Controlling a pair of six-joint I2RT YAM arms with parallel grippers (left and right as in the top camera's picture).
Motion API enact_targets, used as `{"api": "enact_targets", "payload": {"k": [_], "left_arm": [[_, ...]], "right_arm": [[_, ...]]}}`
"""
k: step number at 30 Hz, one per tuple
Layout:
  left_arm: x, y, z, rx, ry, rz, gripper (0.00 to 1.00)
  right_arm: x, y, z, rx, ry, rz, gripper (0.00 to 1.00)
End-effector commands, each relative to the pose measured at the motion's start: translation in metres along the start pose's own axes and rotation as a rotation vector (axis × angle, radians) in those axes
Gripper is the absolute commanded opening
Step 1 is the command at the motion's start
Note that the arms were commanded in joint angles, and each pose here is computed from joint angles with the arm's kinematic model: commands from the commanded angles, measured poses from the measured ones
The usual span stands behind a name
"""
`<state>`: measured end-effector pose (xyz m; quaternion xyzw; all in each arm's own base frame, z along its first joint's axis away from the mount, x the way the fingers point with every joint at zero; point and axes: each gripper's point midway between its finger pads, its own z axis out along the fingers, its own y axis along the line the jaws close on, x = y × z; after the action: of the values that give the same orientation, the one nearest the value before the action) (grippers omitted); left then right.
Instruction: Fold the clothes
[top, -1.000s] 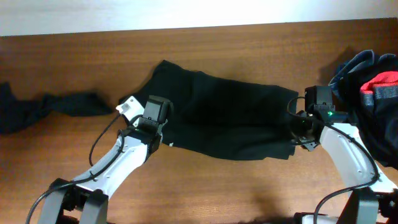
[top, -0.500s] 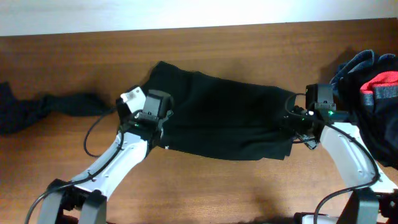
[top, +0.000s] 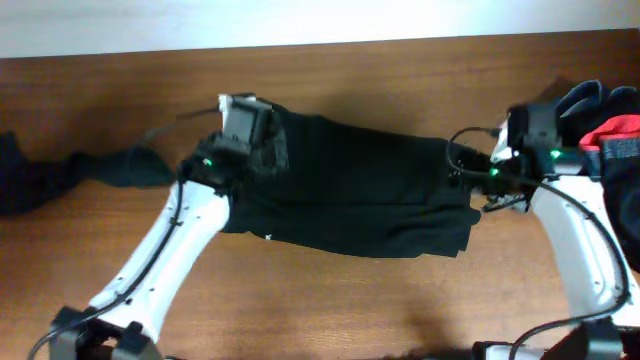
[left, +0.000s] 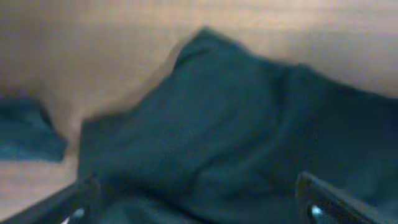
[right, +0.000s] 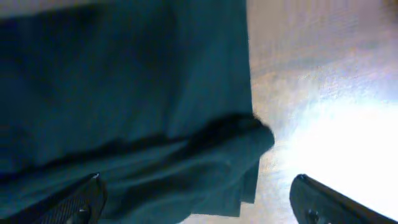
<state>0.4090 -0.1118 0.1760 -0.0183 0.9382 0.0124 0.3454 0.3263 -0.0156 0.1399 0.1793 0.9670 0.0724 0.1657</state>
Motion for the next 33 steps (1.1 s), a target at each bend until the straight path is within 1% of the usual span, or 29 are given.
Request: {"api": "enact_targets", "payload": {"k": [1,5,9,12,17,21,25,29,33], "left_arm": [[-0.033,-0.009,-0.022,0.095,-0.029,0.125,0.99],[-0.062,0.002,-0.042,0.103,-0.070,0.146,0.99],[-0.087,0.013,-0.037,0.085,-0.103,0.152,0.99],[-0.101,0.013,-0.016,0.089,-0.095,0.161,0.99],[-0.120,0.003,0.036,0.086,-0.078,0.169,0.99],[-0.125,-0.005,0.072,0.085,-0.075,0.194,0.99],[-0.127,-0.011,0.102,0.086,-0.104,0.251,0.94],[-0.123,-0.017,0.131,0.090,-0.116,0.292,0.94],[-0.106,-0.019,0.162,0.089,-0.078,0.300,0.94]], "right_arm": [[-0.031,0.018,-0.029,-0.047,-0.096,-0.101,0.99],[-0.054,0.029,-0.050,-0.076,-0.173,-0.112,0.99],[-0.073,0.035,-0.053,-0.086,-0.210,-0.118,0.99],[-0.085,0.041,-0.042,-0.096,-0.198,-0.153,0.99],[-0.103,0.052,-0.001,-0.107,-0.153,-0.185,0.99],[-0.108,0.057,0.037,-0.099,-0.118,-0.197,0.99],[-0.110,0.058,0.067,-0.093,-0.093,-0.188,0.99],[-0.109,0.052,0.081,-0.067,-0.075,-0.177,0.99],[-0.110,0.043,0.086,-0.003,-0.079,-0.179,0.99]]}}
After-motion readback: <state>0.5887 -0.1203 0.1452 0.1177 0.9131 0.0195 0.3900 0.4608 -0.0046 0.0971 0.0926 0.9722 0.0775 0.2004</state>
